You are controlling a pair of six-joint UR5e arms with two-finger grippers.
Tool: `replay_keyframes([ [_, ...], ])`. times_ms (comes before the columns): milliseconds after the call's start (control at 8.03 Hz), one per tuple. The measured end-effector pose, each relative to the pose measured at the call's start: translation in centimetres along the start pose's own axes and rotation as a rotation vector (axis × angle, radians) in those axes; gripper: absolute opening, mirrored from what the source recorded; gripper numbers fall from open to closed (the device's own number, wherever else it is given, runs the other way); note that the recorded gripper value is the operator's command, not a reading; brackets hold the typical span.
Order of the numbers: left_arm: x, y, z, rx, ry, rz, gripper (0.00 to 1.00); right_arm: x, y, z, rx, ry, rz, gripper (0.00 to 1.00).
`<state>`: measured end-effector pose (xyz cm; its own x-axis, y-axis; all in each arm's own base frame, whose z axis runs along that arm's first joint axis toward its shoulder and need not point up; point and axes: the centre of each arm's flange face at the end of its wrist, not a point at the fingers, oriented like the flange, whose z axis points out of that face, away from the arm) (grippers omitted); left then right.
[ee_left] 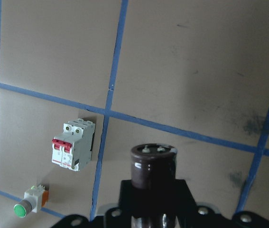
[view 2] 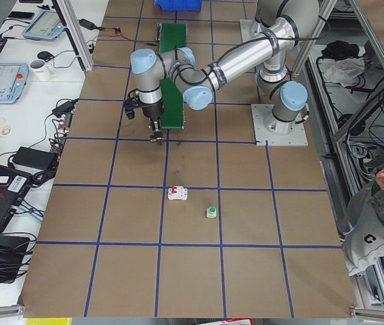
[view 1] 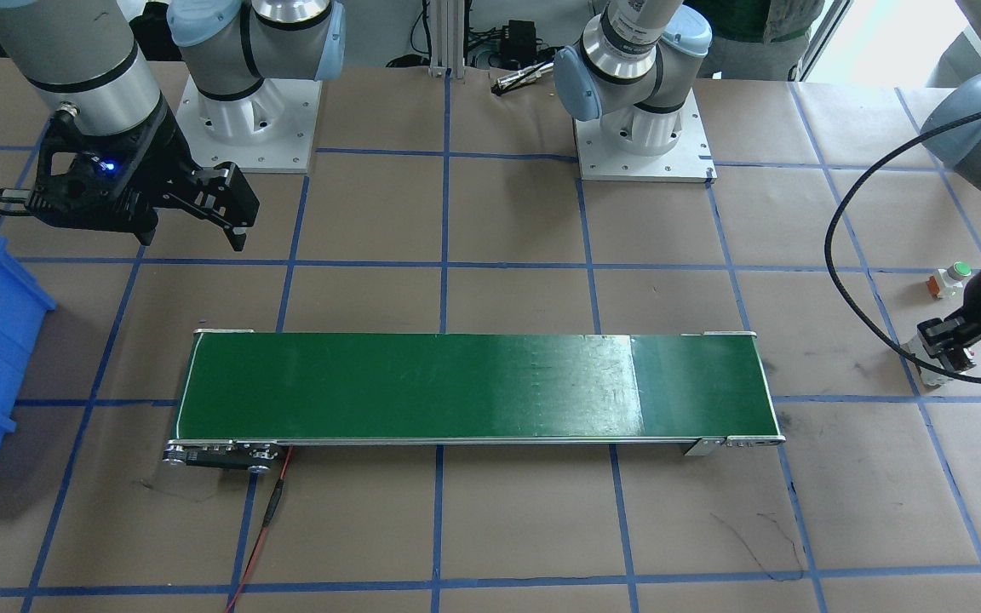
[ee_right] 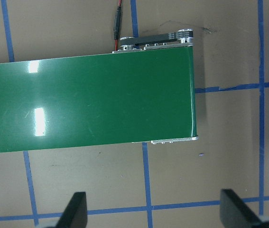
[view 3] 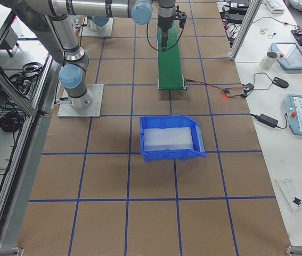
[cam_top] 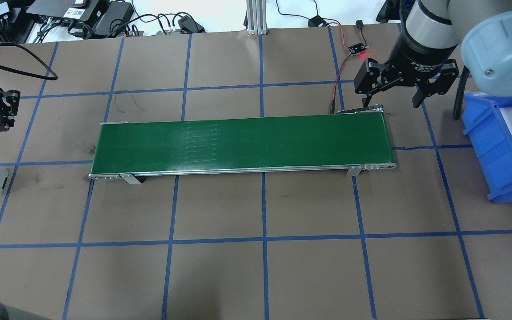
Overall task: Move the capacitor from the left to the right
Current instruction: 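Lift the capacitor with the left gripper and carry it over the conveyor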
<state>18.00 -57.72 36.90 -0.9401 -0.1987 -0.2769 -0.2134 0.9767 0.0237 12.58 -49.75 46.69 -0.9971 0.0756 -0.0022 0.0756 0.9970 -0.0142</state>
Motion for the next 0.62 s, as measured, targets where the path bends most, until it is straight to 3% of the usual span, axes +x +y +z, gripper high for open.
replay_keyframes([
  [373, 1.7, 3.7, -3.0, -0.128, 0.010, 0.093, 0.15, 0.0, 0.0, 0.0, 0.000, 0.000, 0.000, 1.00],
  [622, 4.1, 4.4, -4.4, -0.139, 0.006, 0.136, 0.20, 0.0, 0.0, 0.0, 0.000, 0.000, -0.001, 1.00],
])
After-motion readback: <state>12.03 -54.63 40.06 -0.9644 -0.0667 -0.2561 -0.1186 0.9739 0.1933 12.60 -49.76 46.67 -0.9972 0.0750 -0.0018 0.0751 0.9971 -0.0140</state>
